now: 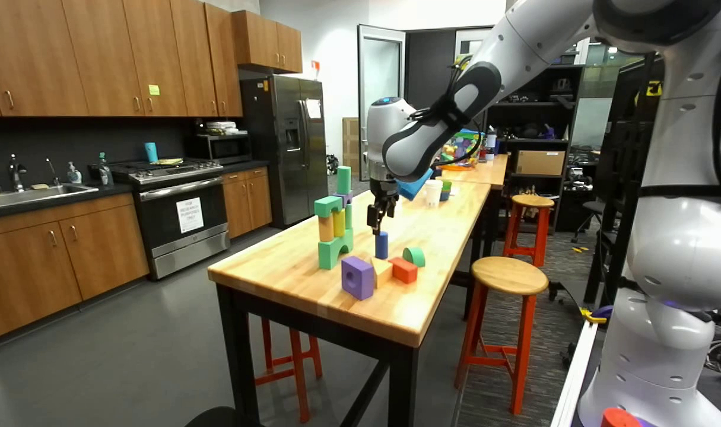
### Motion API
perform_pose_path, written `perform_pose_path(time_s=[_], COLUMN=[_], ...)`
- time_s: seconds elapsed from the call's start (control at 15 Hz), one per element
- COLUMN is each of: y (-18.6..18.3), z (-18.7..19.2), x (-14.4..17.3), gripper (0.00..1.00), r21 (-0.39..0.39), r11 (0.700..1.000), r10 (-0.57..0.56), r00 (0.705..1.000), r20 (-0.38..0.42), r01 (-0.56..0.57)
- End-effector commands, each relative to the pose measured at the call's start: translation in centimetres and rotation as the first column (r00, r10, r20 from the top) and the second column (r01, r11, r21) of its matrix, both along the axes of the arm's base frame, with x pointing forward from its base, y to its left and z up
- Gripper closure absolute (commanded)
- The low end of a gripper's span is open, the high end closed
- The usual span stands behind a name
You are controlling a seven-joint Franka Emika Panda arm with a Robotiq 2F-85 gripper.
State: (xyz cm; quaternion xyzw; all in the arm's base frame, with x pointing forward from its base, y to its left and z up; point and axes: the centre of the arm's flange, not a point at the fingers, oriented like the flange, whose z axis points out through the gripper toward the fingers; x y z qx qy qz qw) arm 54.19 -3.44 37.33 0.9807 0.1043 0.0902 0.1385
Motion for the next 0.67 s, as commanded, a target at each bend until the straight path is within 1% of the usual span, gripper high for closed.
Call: perform_pose_path(time_s=[0.0, 0.13, 0.27, 0.4, 0.6], y=[0.5, 0.1, -0.3, -0.6, -1.1], z=[-1.1, -1.7, -2.3, -2.9, -3.2], x=[0.3, 0.8, 1.3, 1.8, 2.7], gripper=[0.0, 0.0, 0.0, 0.0, 0.0], r21=[0.019, 0.022, 0.053, 0.087, 0.117], r11=[1.0, 0.999, 0.997, 0.993, 0.987], r10=[0.001, -0.026, -0.053, -0.076, -0.101], r00=[1.0, 0.999, 0.997, 0.995, 0.993], r20=[-0.021, -0.04, -0.064, -0.062, -0.056], r01=[-0.001, 0.027, 0.056, 0.081, 0.107])
